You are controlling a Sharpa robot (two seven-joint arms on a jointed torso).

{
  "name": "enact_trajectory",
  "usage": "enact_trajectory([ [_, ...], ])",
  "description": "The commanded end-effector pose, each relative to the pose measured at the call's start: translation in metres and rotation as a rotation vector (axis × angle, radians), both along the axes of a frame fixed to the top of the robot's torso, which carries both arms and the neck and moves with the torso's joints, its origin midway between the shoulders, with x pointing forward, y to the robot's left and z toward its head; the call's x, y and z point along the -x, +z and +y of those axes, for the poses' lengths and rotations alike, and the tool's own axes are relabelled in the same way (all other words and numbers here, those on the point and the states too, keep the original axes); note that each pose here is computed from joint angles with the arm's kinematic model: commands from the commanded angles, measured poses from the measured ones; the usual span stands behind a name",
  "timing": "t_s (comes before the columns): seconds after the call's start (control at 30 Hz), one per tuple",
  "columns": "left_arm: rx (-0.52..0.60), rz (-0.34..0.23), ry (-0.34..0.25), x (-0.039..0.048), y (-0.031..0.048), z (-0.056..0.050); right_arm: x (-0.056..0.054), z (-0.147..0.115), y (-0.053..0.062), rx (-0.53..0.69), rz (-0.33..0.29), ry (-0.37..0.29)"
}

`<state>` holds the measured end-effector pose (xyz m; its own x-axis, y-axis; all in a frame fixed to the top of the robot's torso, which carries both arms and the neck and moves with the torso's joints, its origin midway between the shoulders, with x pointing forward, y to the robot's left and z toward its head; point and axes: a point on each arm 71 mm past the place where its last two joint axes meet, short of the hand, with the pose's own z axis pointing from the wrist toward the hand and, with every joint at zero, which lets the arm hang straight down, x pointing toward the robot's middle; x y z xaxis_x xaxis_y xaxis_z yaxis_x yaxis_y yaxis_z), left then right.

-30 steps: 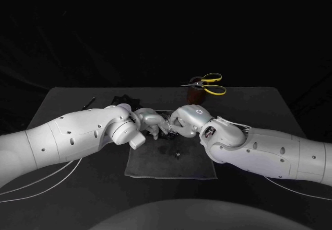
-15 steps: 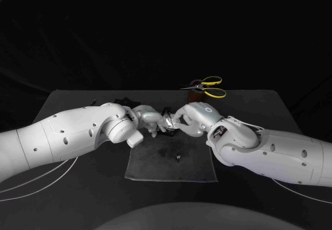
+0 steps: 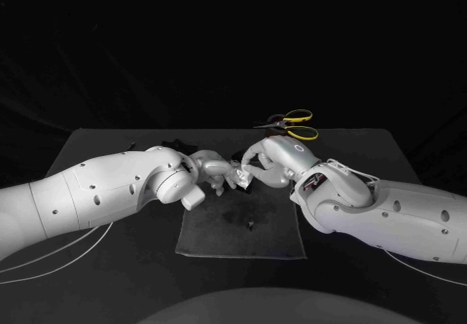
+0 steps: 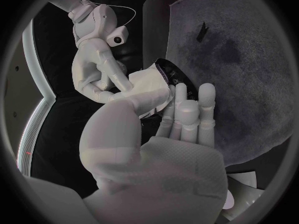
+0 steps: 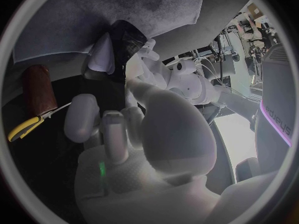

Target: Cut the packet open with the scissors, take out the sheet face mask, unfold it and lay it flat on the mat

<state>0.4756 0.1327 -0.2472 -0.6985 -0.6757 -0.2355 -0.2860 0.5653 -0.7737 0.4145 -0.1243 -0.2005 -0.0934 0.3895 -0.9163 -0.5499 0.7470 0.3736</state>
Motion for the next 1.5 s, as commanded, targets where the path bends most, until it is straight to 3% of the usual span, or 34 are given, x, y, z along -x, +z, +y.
enact_trajectory([
  [0.03, -0.002, 0.008, -0.025, 0.001, 0.0001, -0.005, 0.002, 0.004, 0.005, -0.046, -0.011, 0.014],
  [0.43, -0.002, 0.006, -0.022, -0.0009, -0.0003, -0.008, 0.006, 0.007, 0.016, -0.15, -0.029, 0.052],
  [0.63, -0.002, 0.004, -0.014, -0.0026, -0.0009, -0.005, 0.006, -0.002, 0.029, -0.221, 0.013, 0.057],
  [0.77, 0.002, 0.0, -0.011, -0.0033, -0.0009, 0.0, 0.008, -0.012, 0.041, -0.287, 0.066, 0.072],
  [0.97, 0.012, -0.003, -0.02, -0.0034, -0.0007, 0.006, 0.006, -0.03, 0.059, -0.348, 0.095, 0.082],
  [1.23, 0.018, -0.026, -0.023, -0.0057, 0.0019, 0.016, 0.002, -0.05, 0.069, -0.393, 0.114, 0.06],
  [1.5, 0.038, -0.074, -0.027, -0.0098, 0.0141, 0.035, -0.002, -0.068, 0.074, -0.411, 0.138, 0.022],
])
